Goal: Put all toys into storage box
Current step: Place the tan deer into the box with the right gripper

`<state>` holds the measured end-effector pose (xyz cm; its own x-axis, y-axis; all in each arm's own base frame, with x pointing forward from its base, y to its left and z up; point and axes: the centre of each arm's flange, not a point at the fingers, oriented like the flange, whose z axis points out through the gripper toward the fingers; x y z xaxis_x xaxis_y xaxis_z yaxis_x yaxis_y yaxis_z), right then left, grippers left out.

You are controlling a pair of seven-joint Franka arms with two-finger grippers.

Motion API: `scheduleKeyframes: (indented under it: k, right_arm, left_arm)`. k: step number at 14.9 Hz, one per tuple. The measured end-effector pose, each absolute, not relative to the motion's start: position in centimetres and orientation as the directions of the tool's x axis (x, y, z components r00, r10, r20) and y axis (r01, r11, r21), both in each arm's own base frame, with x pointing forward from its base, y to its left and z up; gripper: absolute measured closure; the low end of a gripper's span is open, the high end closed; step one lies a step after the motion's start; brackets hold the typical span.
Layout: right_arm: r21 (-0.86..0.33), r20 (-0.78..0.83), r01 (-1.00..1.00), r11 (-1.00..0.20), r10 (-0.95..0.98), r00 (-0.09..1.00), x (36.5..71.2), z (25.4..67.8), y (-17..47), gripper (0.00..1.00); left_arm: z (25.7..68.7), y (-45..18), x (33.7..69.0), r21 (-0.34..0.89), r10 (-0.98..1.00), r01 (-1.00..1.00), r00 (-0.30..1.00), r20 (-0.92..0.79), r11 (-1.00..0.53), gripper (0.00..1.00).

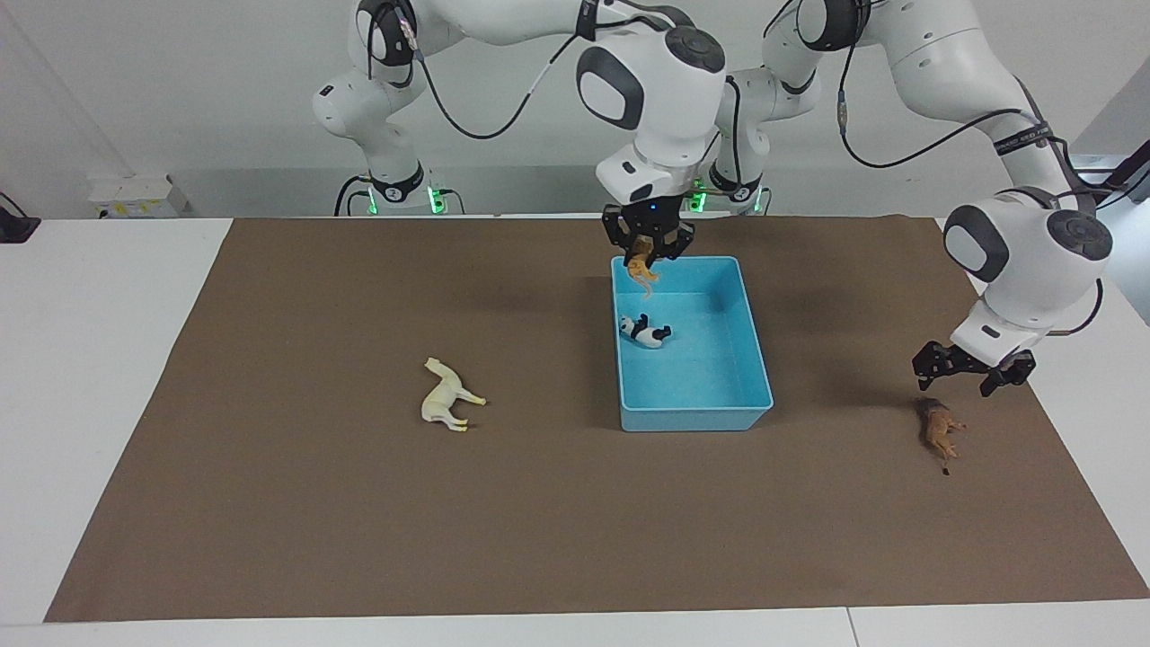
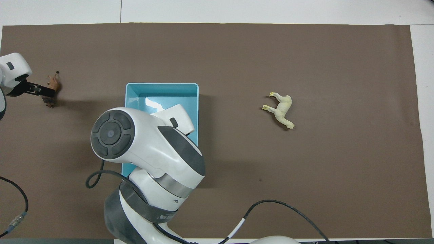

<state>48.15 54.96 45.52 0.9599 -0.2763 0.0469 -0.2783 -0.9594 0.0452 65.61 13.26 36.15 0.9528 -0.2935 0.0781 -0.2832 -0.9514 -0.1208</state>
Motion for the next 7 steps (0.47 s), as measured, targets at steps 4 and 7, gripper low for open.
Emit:
scheduleKeyframes:
  k: [4, 7]
  right_arm:
    - [0.034, 0.056, -0.271, -0.962, -0.269, 0.962, 48.2, 44.0, 56.2, 0.61]
    - [0.025, 0.065, -0.28, -0.96, -0.277, 0.959, 48.7, 44.9, 55.8, 0.3]
  left_arm:
    - [34.4, 14.9, 66.2, -0.138, -0.285, -0.269, 0.953, 0.107, -0.953, 0.0]
    - [32.4, 15.3, 66.7, -0.152, -0.287, -0.267, 0.948, 0.133, -0.952, 0.0]
